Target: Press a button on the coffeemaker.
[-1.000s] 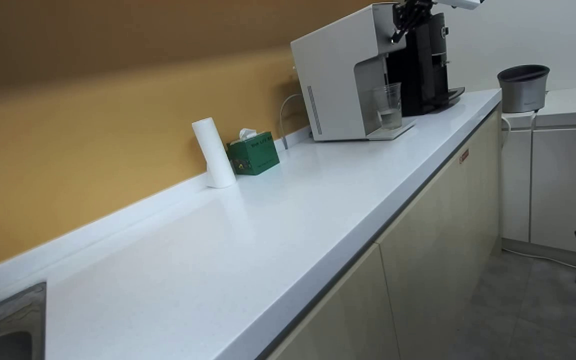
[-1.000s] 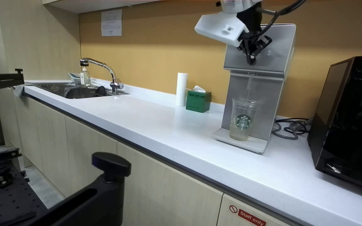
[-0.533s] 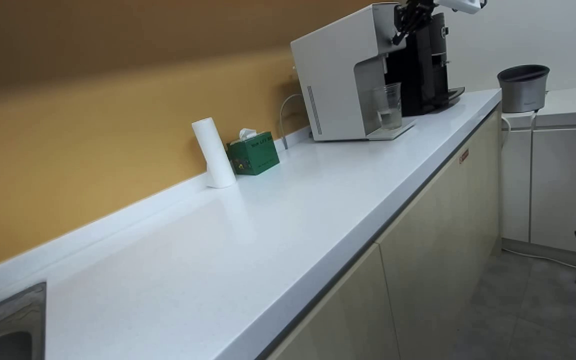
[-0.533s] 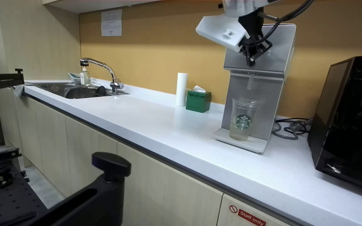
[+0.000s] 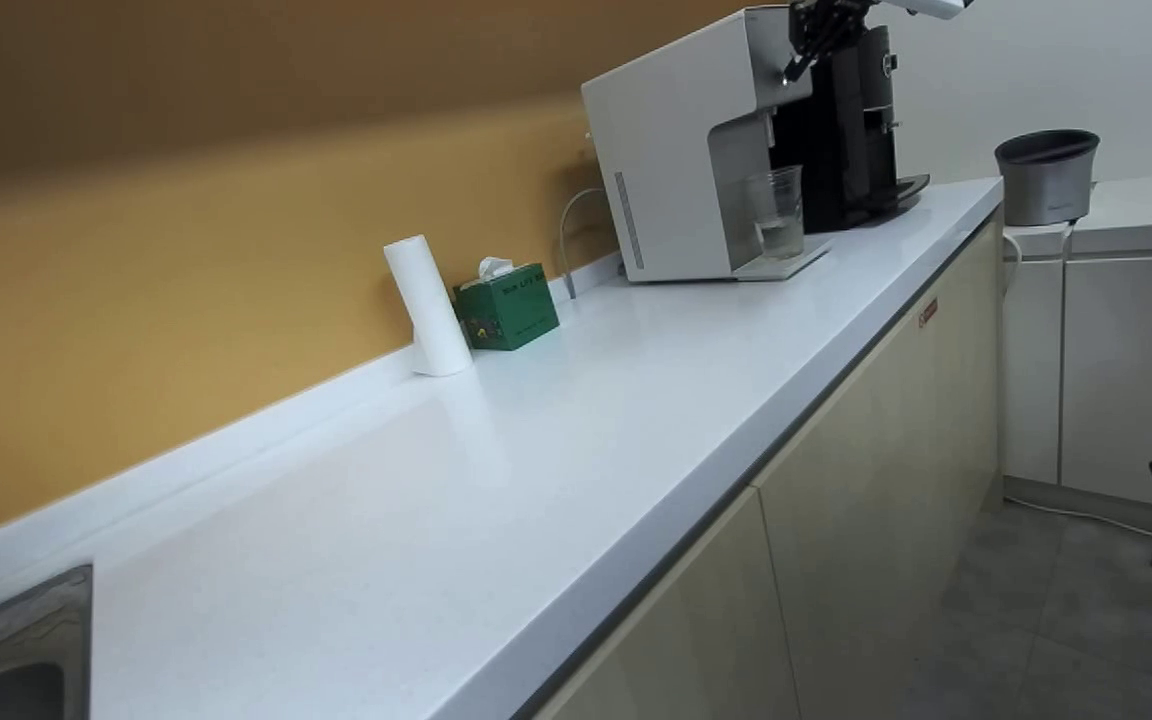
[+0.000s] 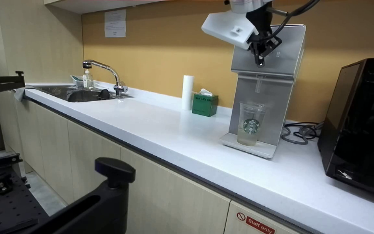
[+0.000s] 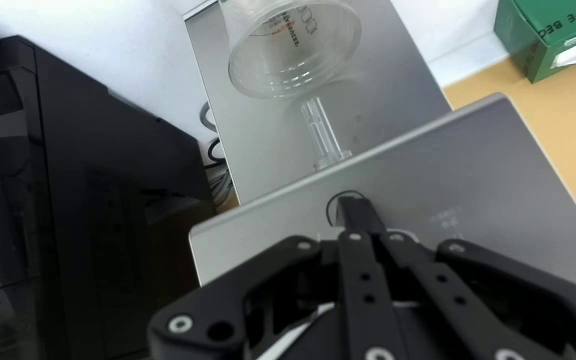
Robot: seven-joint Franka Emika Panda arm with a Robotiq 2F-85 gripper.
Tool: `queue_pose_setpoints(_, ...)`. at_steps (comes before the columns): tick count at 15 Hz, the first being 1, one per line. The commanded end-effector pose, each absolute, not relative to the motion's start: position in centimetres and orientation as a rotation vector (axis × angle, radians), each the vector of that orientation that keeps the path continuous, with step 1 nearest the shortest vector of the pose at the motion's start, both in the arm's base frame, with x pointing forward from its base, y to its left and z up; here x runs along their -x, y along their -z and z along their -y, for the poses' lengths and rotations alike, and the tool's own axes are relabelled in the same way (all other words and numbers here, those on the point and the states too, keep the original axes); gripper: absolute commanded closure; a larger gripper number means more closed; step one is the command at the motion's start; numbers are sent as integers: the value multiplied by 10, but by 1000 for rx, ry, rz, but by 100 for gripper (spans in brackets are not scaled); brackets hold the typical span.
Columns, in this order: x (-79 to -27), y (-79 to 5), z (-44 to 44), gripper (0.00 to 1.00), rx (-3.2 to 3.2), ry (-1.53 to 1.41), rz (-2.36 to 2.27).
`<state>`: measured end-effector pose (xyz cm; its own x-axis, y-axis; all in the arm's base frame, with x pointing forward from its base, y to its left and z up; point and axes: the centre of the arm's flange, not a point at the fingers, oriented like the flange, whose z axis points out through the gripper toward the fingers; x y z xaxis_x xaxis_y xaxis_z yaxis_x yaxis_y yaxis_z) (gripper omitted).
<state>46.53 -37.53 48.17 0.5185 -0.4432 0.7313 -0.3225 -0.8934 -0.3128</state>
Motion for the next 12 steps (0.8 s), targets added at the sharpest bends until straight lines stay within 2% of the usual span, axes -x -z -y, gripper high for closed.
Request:
queue_pose_setpoints(1, -433, -515, 353, 100, 2653, 1348, -725)
queue_pose_setpoints(7, -402, -531, 340, 100, 2751, 1185, -889)
queue_pose_setpoints(8, -401, -531, 338, 74, 2736, 1157, -929)
queue_pose_setpoints(9, -401, -529, 335, 74, 2726, 1123, -948)
queue_pose_setpoints(12, -403, -530, 326, 54, 2645, 1081, -1034)
